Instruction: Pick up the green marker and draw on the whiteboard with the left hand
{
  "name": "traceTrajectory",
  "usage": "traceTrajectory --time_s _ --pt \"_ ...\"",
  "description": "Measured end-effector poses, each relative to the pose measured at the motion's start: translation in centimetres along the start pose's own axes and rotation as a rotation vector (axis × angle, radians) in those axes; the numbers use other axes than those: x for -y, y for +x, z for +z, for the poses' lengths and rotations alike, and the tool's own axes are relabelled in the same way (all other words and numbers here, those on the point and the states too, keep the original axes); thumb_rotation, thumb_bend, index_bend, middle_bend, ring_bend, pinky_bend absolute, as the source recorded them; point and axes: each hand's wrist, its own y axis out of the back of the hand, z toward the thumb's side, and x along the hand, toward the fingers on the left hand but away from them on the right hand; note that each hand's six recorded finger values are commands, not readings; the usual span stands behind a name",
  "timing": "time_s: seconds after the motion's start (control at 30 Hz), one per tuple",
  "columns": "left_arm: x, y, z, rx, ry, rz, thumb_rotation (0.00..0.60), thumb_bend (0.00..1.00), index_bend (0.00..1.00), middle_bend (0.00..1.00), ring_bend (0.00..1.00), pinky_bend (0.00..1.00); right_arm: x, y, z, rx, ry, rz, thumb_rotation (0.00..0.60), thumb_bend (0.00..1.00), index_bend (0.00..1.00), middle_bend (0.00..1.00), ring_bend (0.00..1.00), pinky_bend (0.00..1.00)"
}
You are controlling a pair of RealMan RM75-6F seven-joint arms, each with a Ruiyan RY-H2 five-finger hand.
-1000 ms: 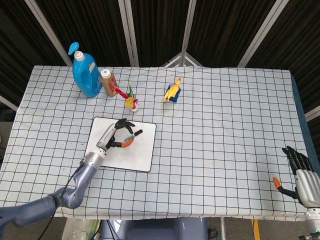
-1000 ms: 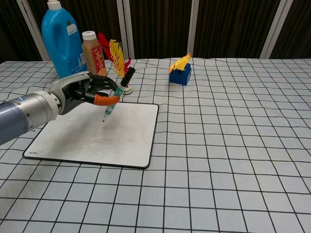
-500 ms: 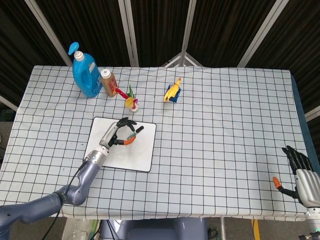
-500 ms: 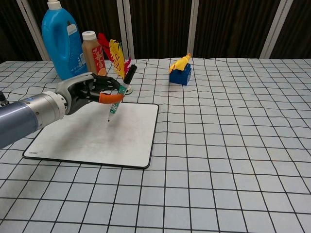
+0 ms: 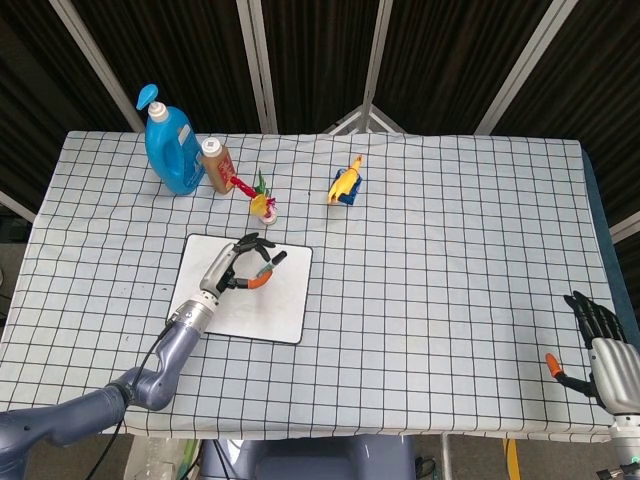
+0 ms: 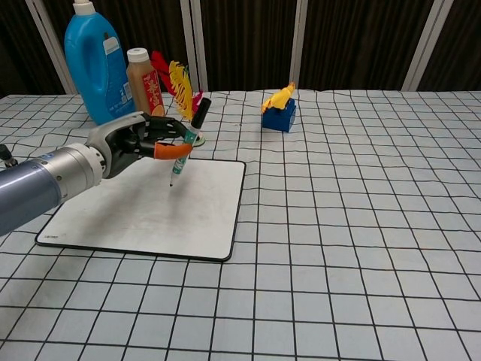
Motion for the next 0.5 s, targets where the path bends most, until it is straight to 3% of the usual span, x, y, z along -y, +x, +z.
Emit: traceTrajectory --time_s 0.5 --pt "0.65 -0.03 -0.64 -0.007 0.015 -0.022 0.600 0.53 0.76 0.25 0.05 0.06 -0.02 -0.04 0.01 -0.001 0.001 -0.003 0.600 0.35 0.00 0.00 0.00 0.00"
